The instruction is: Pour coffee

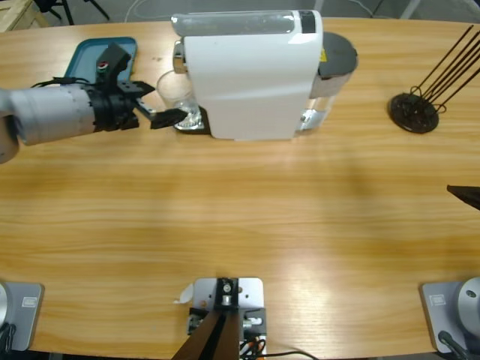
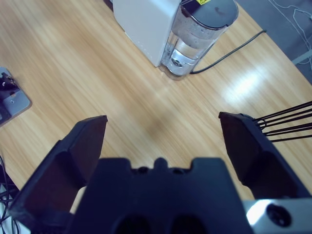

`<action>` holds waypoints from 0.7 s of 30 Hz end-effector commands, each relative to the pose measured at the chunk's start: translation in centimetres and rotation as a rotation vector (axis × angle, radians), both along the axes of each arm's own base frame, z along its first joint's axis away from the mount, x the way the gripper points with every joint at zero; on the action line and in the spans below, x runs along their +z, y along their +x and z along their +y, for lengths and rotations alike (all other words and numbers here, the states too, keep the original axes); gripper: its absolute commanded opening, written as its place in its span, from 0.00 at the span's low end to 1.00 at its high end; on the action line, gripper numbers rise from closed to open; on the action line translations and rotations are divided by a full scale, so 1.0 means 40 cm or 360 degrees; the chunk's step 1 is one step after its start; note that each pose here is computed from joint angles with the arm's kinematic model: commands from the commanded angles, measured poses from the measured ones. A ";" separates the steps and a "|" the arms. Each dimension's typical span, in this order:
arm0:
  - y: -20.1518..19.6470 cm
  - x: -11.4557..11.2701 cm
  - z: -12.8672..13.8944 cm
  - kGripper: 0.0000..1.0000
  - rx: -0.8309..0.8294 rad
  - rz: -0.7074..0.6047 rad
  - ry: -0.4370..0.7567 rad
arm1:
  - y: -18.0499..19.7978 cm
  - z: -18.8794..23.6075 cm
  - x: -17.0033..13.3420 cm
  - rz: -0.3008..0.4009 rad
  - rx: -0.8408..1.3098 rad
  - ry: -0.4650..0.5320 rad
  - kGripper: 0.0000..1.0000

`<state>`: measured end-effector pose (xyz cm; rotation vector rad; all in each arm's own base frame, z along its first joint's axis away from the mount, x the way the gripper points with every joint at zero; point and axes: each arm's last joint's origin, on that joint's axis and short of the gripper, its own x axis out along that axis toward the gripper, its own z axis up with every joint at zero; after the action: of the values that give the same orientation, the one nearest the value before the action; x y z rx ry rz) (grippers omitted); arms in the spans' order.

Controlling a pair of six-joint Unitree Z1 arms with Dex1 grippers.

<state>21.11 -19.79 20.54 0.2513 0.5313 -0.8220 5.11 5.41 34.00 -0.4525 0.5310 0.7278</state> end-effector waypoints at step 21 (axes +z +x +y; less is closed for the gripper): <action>-0.185 0.269 0.240 0.82 0.0477 0.0163 0.0304 | 0.095 0.044 0.031 0.0399 -0.0264 0.0010 1.00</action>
<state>15.57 -11.91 31.03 0.2769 0.7683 -0.5709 7.83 7.48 33.76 -0.3862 0.7123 0.6699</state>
